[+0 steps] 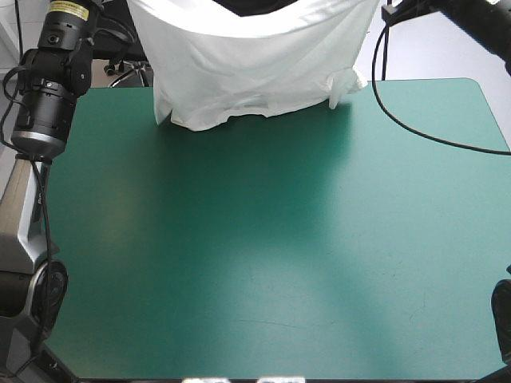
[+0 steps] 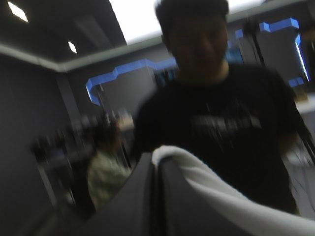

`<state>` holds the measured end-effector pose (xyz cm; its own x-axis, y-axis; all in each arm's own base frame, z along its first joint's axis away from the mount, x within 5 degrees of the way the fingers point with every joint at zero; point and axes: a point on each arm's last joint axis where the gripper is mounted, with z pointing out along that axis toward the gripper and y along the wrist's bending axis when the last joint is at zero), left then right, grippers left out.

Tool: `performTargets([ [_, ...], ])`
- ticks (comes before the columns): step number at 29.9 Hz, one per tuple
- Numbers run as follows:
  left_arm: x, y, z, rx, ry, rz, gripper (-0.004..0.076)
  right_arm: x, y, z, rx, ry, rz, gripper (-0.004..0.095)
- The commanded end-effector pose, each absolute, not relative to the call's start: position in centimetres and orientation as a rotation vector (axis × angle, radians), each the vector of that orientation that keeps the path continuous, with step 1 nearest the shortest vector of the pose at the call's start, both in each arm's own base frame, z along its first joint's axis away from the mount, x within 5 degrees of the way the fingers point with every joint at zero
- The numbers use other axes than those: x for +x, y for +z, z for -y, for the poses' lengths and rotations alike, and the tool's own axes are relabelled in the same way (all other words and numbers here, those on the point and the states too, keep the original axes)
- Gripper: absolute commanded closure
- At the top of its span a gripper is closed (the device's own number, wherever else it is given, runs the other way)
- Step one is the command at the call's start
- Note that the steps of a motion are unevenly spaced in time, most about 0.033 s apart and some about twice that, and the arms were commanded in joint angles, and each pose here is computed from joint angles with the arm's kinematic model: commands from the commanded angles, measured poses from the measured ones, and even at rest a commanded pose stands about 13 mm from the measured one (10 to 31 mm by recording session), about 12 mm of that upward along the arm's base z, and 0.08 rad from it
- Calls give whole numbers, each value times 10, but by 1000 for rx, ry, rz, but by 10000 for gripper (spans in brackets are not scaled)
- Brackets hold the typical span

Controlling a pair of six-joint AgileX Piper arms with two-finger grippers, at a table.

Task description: Fold the cloth

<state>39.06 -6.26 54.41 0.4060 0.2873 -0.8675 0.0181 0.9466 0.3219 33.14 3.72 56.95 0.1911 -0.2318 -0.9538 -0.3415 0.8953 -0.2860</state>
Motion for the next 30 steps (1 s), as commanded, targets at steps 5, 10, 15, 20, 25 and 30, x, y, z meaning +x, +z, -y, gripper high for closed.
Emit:
performTargets([
  [5, 391, 462, 61, 329, 42, -1944, 741, 352, 499, -28, -437, 91, -1775, 924],
  [10, 387, 389, 65, 361, -40, -2219, 741, 354, 440, -28, -420, 157, -1977, 923],
  [15, 353, 348, 60, 372, -45, -2313, 741, 329, 396, -27, -440, 185, -2164, 923],
  [20, 301, 343, 51, 384, -48, -2378, 741, 290, 364, -26, -440, 206, -2322, 923],
  [25, 255, 345, 44, 415, -40, -2471, 741, 244, 346, -23, -470, 202, -2486, 923],
  [30, 216, 333, 36, 453, -17, -2621, 741, 202, 342, -17, -456, 140, -2579, 923],
])
